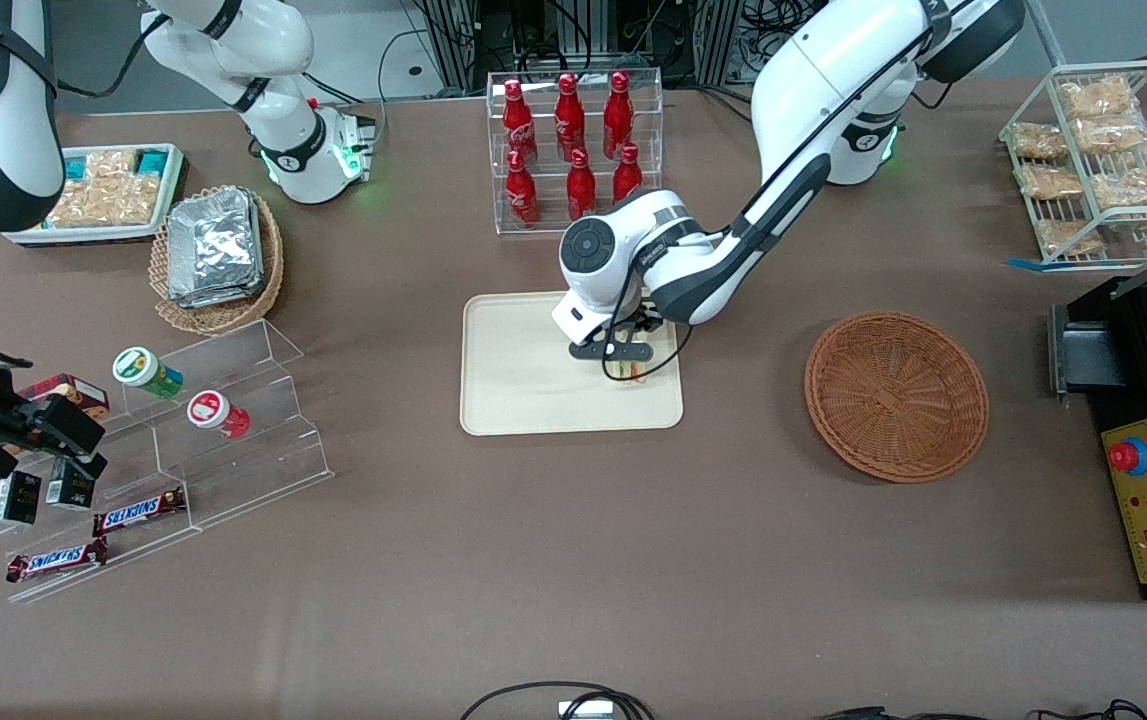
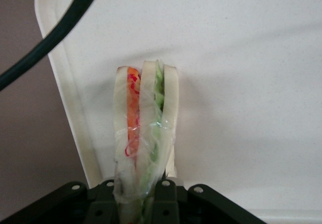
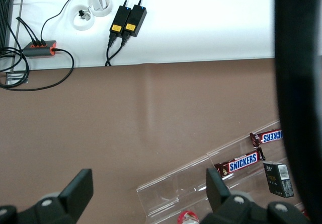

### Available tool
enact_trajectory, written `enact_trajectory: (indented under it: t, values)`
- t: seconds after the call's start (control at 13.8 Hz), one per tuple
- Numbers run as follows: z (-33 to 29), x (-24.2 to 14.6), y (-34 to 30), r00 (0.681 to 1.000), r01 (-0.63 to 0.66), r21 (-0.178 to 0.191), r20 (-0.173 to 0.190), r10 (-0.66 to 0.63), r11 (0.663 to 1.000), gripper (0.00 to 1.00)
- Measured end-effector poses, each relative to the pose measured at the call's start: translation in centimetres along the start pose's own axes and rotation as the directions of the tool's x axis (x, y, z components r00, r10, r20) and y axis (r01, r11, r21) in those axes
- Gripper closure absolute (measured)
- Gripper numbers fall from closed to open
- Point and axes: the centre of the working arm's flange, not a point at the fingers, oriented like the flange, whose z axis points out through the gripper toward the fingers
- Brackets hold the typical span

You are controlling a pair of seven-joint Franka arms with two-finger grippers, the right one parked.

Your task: Place sandwich from basket to tray

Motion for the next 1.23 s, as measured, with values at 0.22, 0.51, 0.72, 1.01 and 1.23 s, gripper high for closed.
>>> enact_trajectory:
  t: [0.22,0.51,0.72,1.01,1.23]
  values:
    - [0.0,-0.1,0.2,1.0,0.006,0.0,-0.002,-0.006,1.0,0.6]
    - [-0.8,0.5,0.1,0.999,0.041,-0.012,-0.014,-0.041,0.999,0.21]
    - [-4.2,3.0,-0.7,0.988,0.143,-0.05,-0.055,-0.146,0.988,0.0]
    - [-10.1,8.6,-5.9,0.937,0.336,-0.072,-0.076,-0.341,0.939,0.0]
    - [-13.4,12.7,-13.3,0.883,0.462,-0.044,-0.065,-0.464,0.886,0.0]
